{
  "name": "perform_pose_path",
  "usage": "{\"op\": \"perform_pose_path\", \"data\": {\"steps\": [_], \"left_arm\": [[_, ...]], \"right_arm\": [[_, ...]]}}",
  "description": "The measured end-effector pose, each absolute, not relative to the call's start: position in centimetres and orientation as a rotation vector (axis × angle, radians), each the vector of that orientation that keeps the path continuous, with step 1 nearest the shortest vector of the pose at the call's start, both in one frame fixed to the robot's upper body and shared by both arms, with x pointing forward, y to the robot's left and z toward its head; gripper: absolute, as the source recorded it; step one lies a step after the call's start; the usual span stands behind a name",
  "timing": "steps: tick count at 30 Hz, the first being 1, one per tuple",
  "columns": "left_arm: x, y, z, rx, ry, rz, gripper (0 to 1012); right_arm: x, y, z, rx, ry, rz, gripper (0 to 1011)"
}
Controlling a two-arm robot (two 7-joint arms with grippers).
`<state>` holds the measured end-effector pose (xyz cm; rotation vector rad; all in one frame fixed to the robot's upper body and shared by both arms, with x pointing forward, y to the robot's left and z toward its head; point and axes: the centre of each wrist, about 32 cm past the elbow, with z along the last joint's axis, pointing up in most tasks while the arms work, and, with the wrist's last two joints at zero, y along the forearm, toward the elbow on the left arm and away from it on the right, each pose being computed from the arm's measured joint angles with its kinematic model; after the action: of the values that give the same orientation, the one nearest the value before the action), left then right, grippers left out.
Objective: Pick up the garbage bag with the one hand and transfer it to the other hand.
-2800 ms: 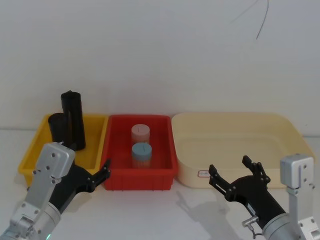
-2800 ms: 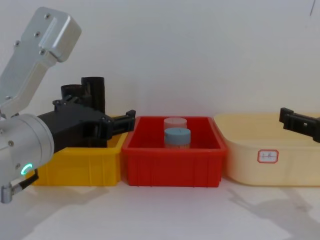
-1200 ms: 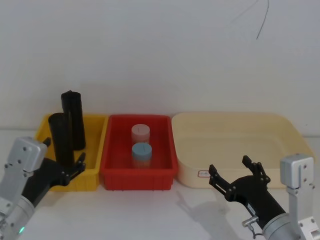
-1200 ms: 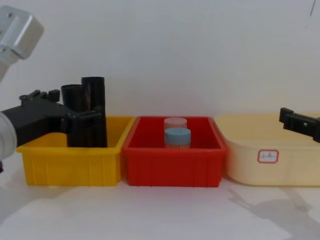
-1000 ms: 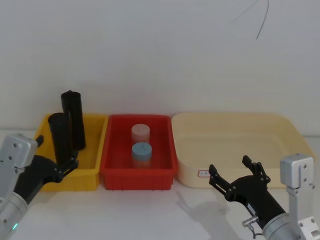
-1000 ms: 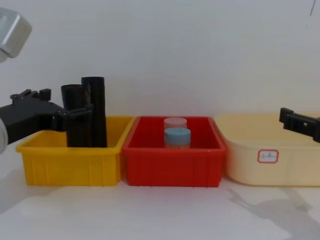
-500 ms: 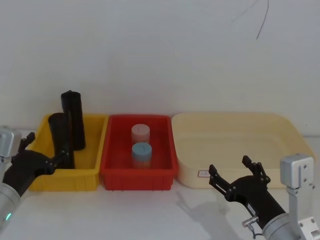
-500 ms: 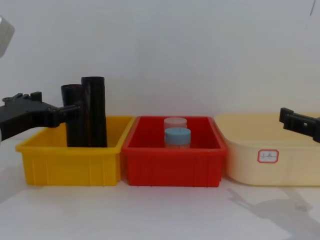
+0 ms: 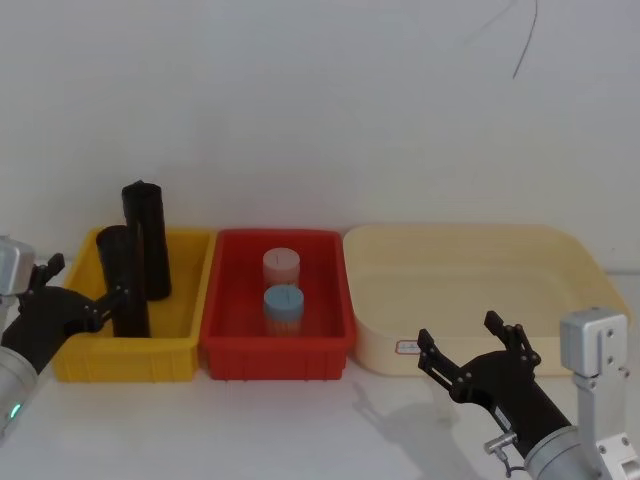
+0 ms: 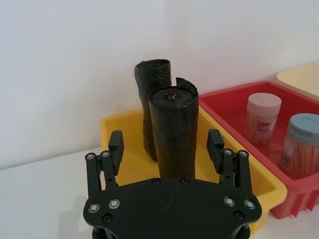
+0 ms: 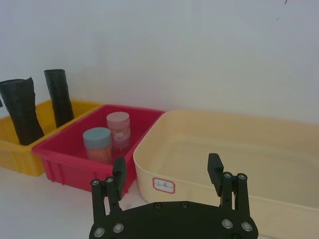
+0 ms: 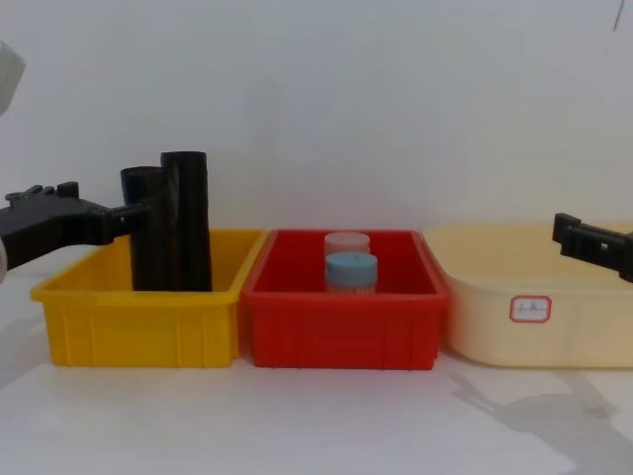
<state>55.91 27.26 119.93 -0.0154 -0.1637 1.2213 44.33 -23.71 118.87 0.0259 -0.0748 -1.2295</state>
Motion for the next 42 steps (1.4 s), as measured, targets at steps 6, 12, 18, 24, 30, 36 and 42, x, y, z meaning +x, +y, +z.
{"op": "perform_pose_path", "data": {"steps": [6,12,18,24,30,36,42], "left_arm": [[57.2,27.1,119.9,-0.014,-0.162,1.208,1001],[58.3,26.9,119.8,-0.011,-0.16,1.194,1001],[59.8,26.5,119.8,-0.008,-0.156,1.17,1002],[60.8,26.2,119.8,-0.004,-0.147,1.152,930],[61.6,26.0,119.8,-0.007,-0.135,1.143,790],[61.8,26.0,119.9,-0.021,-0.13,1.152,599],[61.4,26.1,120.3,-0.048,-0.145,1.166,507]], "right_arm": [[44.3,-23.7,118.9,0.026,-0.075,-1.23,1000],[44.3,-23.7,118.9,0.026,-0.075,-1.229,1000],[44.3,-23.7,118.9,0.026,-0.075,-1.23,1000],[44.3,-23.7,118.9,0.026,-0.075,-1.229,1000],[44.3,-23.7,118.9,0.026,-0.075,-1.229,1000],[44.3,-23.7,118.9,0.026,-0.075,-1.229,1000],[44.3,-23.7,118.9,0.026,-0.075,-1.229,1000]]}}
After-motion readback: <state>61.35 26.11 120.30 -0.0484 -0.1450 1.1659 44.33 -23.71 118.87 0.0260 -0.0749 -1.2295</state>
